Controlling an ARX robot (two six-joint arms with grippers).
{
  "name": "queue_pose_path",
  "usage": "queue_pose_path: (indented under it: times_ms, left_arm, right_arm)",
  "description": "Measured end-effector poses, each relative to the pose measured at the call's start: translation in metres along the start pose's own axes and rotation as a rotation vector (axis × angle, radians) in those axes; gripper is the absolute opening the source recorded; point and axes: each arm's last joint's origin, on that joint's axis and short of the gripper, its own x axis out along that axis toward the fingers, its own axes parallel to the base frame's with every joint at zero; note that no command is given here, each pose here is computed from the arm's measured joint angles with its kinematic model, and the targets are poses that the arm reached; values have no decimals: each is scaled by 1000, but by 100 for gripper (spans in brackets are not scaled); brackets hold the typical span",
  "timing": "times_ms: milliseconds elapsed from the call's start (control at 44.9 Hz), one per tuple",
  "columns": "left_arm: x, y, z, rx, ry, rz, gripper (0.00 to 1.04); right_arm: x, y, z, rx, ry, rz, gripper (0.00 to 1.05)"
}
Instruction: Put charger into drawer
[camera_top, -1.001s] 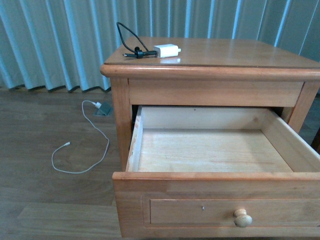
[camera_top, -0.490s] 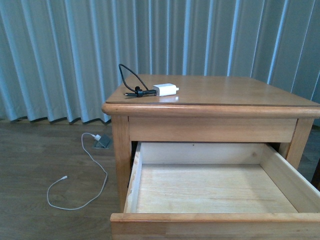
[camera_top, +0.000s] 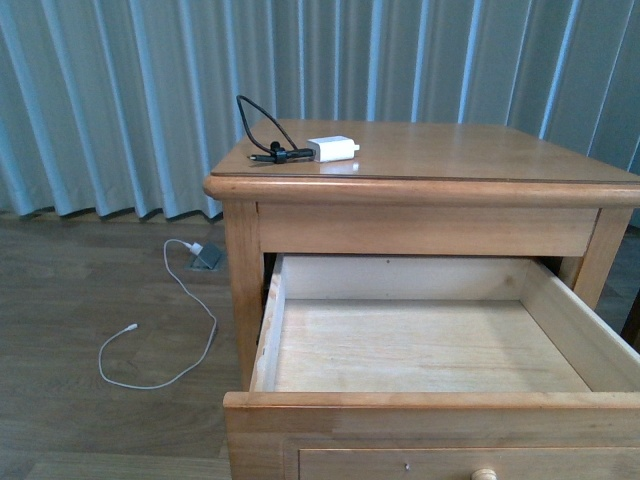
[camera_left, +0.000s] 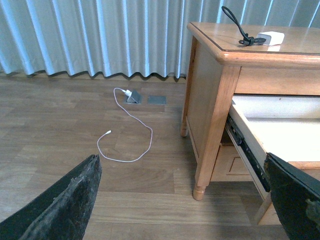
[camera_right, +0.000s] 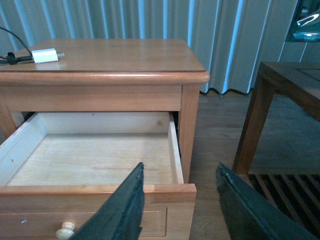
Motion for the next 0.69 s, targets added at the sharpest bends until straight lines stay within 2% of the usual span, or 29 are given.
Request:
queue_pose_path:
  times_ms: [22, 200, 289, 312, 423, 467, 512, 601, 690]
  left_arm:
    - [0, 0, 0, 0, 0, 0, 99]
    - [0, 0, 0, 0, 0, 0, 99]
    - [0, 0, 0, 0, 1, 1, 99]
    - [1, 0, -1, -19, 17, 33, 99]
    - [9, -3, 3, -118, 147, 398, 99]
    - [15, -3, 8, -136, 149, 483, 99]
    - [27, -3, 21, -158, 136, 489, 99]
    - [55, -11, 49, -179, 120, 359, 99]
    - [88, -23, 72, -136, 139, 243, 99]
  right_arm:
    - [0, 2, -1, -1, 2, -15, 40]
    - [-1, 11, -2, 2, -4, 8, 81]
    - [-1, 11, -2, 2, -4, 8, 95]
    - [-1, 11, -2, 3, -4, 8, 98]
    - [-1, 11, -2, 3, -4, 6, 96]
    - [-1, 11, -2, 3, -4, 7, 96]
    - [-1, 11, -2, 3, -4, 6, 96]
    - [-1, 11, -2, 4, -4, 6, 96]
    - [-1, 11, -2, 3, -4, 6, 96]
